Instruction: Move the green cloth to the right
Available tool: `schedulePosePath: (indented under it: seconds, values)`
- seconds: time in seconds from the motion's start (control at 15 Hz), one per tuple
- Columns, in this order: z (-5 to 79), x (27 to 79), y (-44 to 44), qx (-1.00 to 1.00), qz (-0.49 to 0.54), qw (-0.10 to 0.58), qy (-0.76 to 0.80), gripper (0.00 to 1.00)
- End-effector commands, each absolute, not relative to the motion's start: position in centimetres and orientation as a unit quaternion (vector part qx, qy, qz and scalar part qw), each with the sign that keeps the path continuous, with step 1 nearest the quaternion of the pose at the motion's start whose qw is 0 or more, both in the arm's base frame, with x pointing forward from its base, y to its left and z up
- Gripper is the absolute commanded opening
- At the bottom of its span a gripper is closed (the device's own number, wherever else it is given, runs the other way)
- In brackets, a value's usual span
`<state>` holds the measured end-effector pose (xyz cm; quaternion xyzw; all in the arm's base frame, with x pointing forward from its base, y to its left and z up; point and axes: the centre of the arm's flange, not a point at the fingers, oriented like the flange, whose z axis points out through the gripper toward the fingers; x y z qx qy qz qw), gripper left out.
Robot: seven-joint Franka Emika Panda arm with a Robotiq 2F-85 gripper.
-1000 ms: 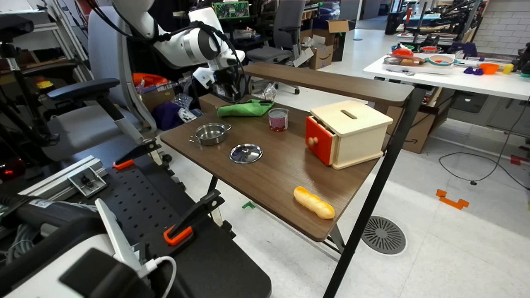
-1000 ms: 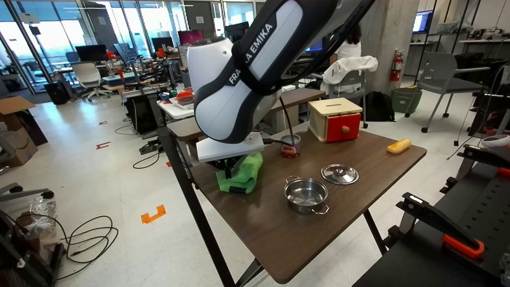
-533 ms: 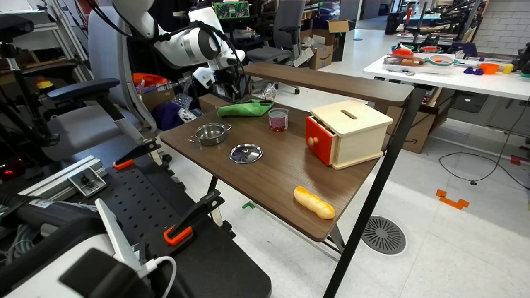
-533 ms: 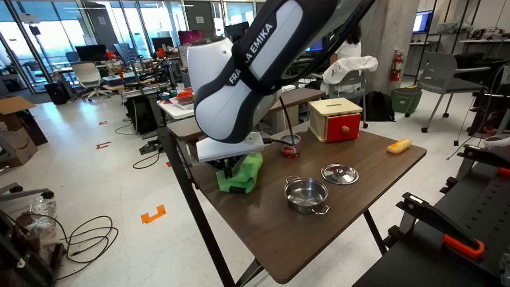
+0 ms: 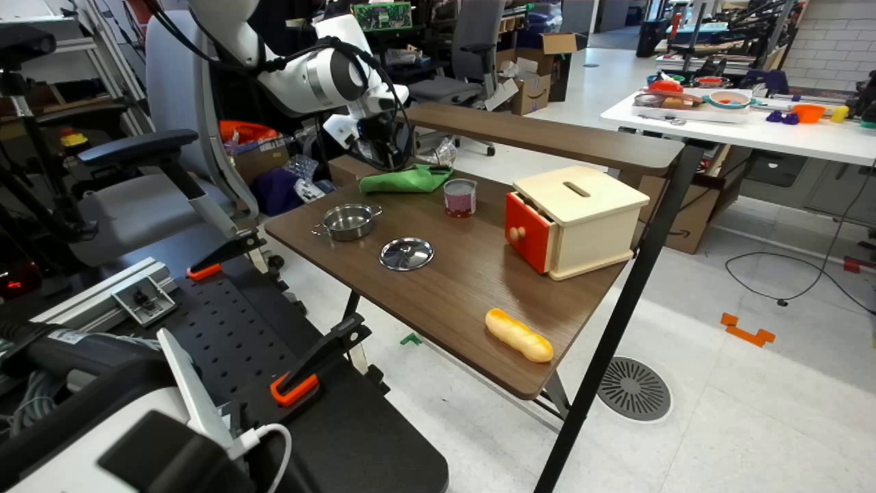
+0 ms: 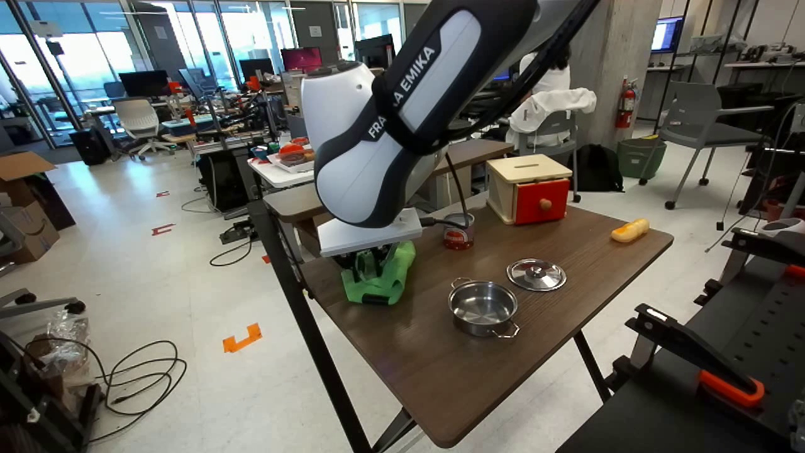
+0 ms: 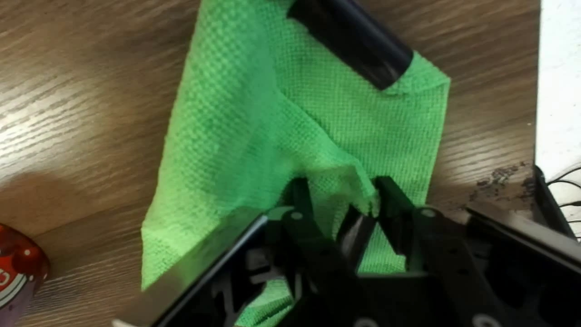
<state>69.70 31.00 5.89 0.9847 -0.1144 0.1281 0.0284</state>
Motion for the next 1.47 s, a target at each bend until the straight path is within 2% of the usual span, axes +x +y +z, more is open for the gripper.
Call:
schedulePosePath:
  seconds: [0.0, 0.07, 0.13, 0.53, 0.93, 1.4]
  values:
    - [5.4, 70.6, 31.3, 0.985, 0.129, 0.039, -0.11, 0.1]
    - [5.4, 70.5, 31.3, 0.985, 0.129, 0.039, -0.109, 0.01]
    - [5.5, 70.5, 31.2, 0.985, 0.129, 0.039, -0.109, 0.0]
    - [7.7, 69.3, 30.8, 0.986, 0.128, 0.033, -0.106, 0.01]
    - [13.4, 67.1, 29.1, 0.985, 0.139, 0.019, -0.1, 0.01]
    - [19.7, 62.3, 24.6, 0.985, 0.149, -0.001, -0.089, 0.01]
